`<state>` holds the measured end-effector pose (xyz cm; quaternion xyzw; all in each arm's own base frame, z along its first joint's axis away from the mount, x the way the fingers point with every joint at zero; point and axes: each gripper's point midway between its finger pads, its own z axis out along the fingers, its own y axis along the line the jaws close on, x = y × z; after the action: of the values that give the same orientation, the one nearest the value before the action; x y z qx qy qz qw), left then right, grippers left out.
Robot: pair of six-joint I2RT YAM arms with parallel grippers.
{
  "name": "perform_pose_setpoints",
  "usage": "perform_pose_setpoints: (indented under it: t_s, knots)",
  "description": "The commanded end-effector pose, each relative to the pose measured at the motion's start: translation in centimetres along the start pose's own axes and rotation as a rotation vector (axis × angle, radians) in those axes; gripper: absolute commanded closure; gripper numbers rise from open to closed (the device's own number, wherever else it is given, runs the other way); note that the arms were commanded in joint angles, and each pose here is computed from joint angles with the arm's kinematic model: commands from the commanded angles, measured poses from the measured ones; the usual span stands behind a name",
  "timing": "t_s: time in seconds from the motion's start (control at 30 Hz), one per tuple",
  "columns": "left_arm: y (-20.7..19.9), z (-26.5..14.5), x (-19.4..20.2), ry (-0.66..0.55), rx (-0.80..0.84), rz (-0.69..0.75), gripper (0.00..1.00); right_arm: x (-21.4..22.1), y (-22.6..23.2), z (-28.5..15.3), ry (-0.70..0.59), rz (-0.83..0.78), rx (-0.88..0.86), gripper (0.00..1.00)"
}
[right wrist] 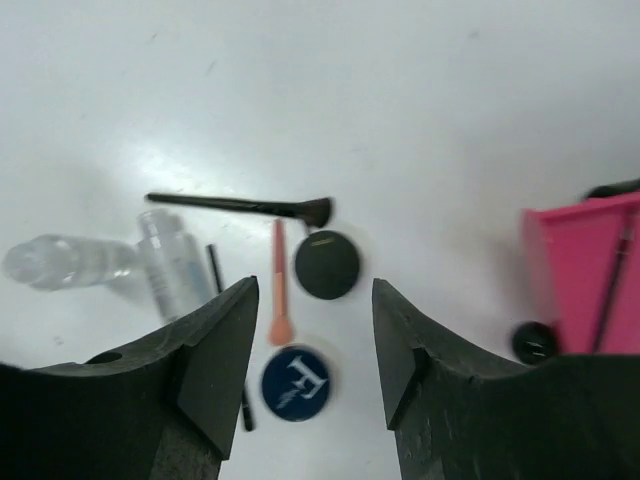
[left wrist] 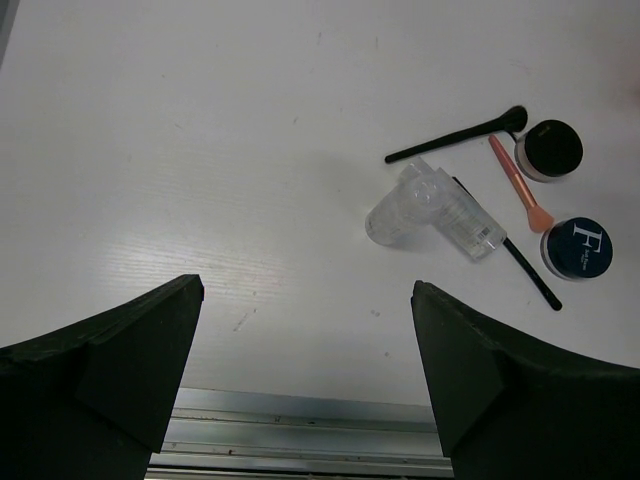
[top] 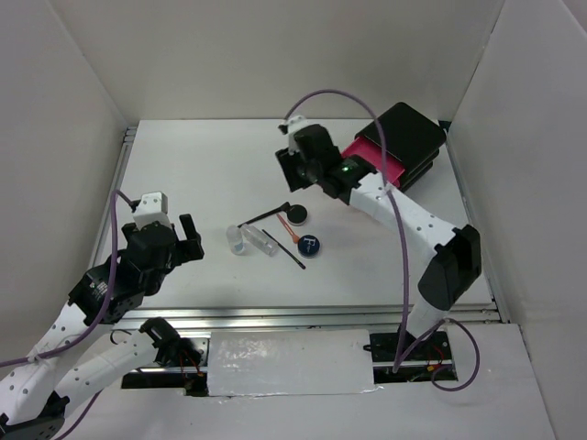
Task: Organize the makeup
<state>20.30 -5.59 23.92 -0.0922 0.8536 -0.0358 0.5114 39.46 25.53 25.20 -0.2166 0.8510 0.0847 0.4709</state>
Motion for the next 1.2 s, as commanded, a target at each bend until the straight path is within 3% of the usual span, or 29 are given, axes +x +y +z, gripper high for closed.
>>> perform_pose_setpoints:
  t_s: [0.0, 0.1, 0.27, 0.67, 1.17]
  knots:
    - [0.7, -0.4, -1.2, -0.046, -0.040, -0.048, 0.00, 3.7, 2.8, 2.1, 0.160, 0.023, -0.012, 0.43]
    - [0.5, -0.4, -1.3, -0.046, -0.035, -0.047, 0.01, 6.1, 6.5, 4.0, 0.211, 0.043, -0.059, 0.45]
    - [0.5, -0.2, -1.1, -0.035, -0.040, -0.037, 0.00, 9.9, 8.9, 7.1, 0.320, 0.021, -0.058, 0.47]
    - [0.2, -0.1, -1.0, -0.030, -0.027, -0.030, 0.01, 15.9, 9.0, 8.8, 0.449, 0.017, -0.041, 0.47]
    - [0.2, -0.3, -1.1, -0.034, -0.017, -0.030, 0.01, 20.0, 9.1, 10.5, 0.549, 0.037, -0.058, 0.48]
